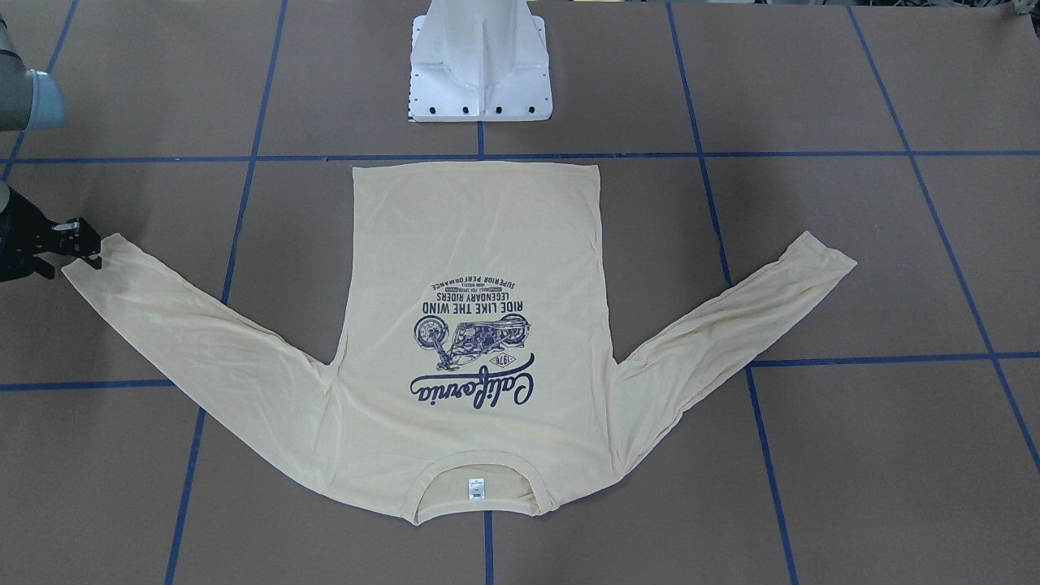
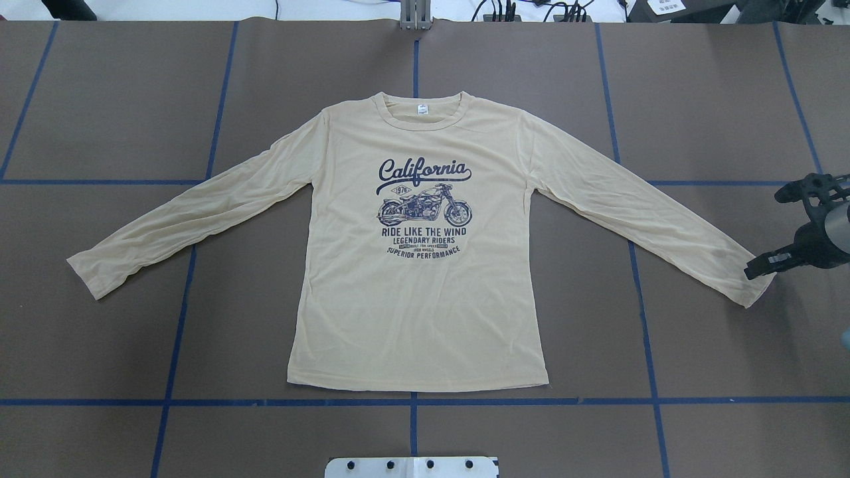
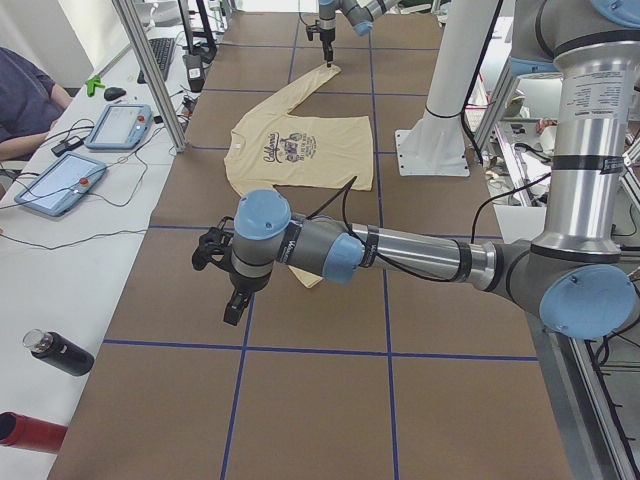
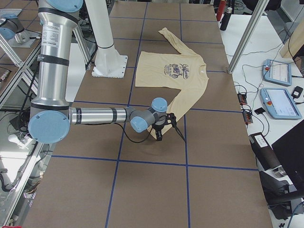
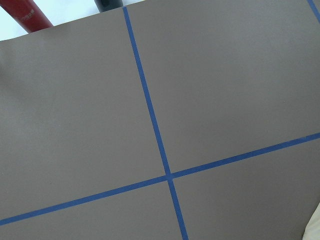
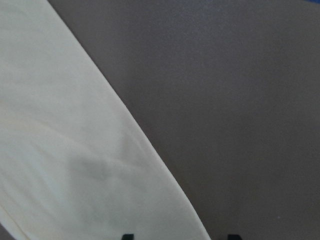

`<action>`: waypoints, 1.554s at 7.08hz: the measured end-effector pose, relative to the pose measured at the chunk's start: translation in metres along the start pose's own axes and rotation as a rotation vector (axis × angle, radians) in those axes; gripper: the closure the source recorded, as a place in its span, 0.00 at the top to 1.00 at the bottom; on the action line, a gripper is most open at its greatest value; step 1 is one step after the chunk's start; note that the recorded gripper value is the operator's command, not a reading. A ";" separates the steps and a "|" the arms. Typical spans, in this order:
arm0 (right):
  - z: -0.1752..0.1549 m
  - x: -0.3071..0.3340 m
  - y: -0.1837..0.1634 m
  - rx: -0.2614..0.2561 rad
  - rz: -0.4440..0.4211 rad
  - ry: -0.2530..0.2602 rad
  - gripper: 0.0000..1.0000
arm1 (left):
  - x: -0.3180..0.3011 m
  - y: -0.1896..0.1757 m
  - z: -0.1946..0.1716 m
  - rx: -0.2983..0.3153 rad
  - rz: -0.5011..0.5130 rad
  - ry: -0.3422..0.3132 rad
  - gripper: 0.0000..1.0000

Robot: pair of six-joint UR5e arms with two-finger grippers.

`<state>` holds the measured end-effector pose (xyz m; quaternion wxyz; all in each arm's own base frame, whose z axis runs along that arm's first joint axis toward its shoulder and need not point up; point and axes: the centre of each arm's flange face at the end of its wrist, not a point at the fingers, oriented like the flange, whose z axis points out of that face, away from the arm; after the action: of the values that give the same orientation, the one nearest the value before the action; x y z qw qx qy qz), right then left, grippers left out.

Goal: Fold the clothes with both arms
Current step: 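Move the right gripper down to the cuff of the nearby sleeve, then grasp the sleeve cuff with the right gripper and carry it across the shirt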

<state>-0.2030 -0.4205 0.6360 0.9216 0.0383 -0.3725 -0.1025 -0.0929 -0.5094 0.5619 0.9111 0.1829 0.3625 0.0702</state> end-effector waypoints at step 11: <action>-0.027 -0.026 -0.008 0.027 -0.021 -0.071 0.00 | 0.002 -0.001 -0.002 0.001 -0.001 0.001 1.00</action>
<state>-0.2037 -0.4231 0.5971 0.9060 0.0510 -0.4061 -0.1082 -0.0928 -0.5090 0.5597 0.9109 0.1832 0.3631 0.0698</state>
